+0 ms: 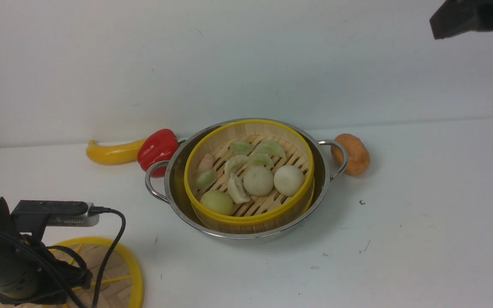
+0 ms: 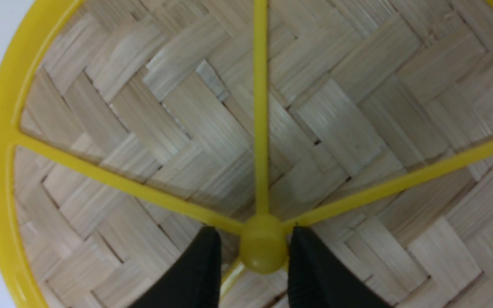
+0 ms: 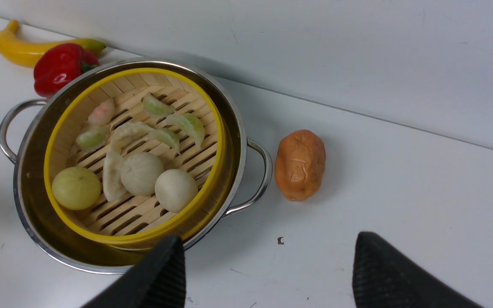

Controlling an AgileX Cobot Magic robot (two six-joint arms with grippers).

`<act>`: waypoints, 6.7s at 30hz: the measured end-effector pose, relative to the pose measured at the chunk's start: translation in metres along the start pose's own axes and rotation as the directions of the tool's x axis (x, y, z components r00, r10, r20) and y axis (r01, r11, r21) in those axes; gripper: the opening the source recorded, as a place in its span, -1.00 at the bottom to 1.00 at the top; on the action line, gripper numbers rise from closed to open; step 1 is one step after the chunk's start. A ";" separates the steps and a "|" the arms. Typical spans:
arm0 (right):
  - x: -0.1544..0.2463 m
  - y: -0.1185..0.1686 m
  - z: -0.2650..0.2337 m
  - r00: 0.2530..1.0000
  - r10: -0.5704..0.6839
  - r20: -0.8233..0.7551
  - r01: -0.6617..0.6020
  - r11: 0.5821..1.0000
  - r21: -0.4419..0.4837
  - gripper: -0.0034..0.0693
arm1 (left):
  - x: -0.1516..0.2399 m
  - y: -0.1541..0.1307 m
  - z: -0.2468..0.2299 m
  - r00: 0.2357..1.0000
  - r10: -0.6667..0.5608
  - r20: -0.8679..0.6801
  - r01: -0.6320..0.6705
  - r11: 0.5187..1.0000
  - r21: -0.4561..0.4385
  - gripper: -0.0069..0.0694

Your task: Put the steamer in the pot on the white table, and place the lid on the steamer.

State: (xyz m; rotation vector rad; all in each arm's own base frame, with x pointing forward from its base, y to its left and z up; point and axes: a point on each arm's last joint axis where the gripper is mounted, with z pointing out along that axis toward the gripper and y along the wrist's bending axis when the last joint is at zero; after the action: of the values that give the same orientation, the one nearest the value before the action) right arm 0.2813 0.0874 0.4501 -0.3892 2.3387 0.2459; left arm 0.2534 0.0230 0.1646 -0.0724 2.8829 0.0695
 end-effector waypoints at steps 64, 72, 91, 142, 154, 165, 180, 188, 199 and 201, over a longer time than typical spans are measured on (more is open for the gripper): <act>0.000 -0.003 0.000 1.000 -0.011 -0.001 0.011 0.999 0.031 0.47 | -0.192 -0.230 -0.038 0.809 0.541 0.228 -0.582 0.791 0.188 -0.53; 0.000 -0.003 0.000 1.000 -0.011 -0.001 0.011 0.999 0.031 0.47 | -0.192 -0.229 -0.038 0.825 0.524 0.211 -0.559 0.812 0.171 -0.53; 0.000 -0.005 0.000 1.000 -0.022 -0.003 0.022 0.998 0.053 0.47 | -0.190 -0.225 -0.042 0.836 0.521 0.175 -0.546 0.824 0.153 -0.53; 0.033 0.000 -0.071 0.990 -0.079 0.116 0.068 0.993 0.100 0.06 | -0.089 -0.082 -0.299 0.721 0.394 0.570 -0.421 0.902 -0.091 -0.86; 0.177 0.002 -0.074 0.943 -0.121 0.308 0.083 0.987 0.135 -0.92 | 0.091 -0.019 -0.221 0.564 0.244 0.789 -0.268 0.958 -0.104 -0.88; 0.258 -0.002 -0.027 0.880 -0.131 0.456 0.070 0.986 0.149 -0.92 | 0.165 -0.019 -0.162 0.336 0.004 0.942 -0.221 0.972 0.074 -0.83; 0.262 -0.002 -0.023 0.878 -0.123 0.463 0.062 0.988 0.145 -0.83 | 0.172 -0.019 -0.146 0.310 -0.020 0.951 -0.215 0.972 0.090 -0.79; 0.262 -0.002 -0.022 0.878 -0.122 0.463 0.061 0.988 0.144 -0.79 | 0.181 -0.011 -0.125 0.266 0.127 0.956 -0.135 0.986 -0.093 -0.76; 0.262 -0.002 -0.022 0.878 -0.122 0.463 0.061 0.988 0.144 -0.72 | 0.187 -0.013 -0.075 0.405 0.164 0.899 -0.151 0.982 -0.111 -0.74; 0.262 -0.002 -0.022 0.878 -0.122 0.463 0.061 0.988 0.144 -0.69 | 0.187 -0.013 -0.072 0.420 0.165 0.892 -0.154 0.982 -0.109 -0.74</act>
State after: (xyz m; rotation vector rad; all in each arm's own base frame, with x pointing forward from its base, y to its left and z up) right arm 0.0897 0.0250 0.2807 -0.3335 1.8379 0.1277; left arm 0.0549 -0.0018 0.1857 0.1940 1.7617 0.1162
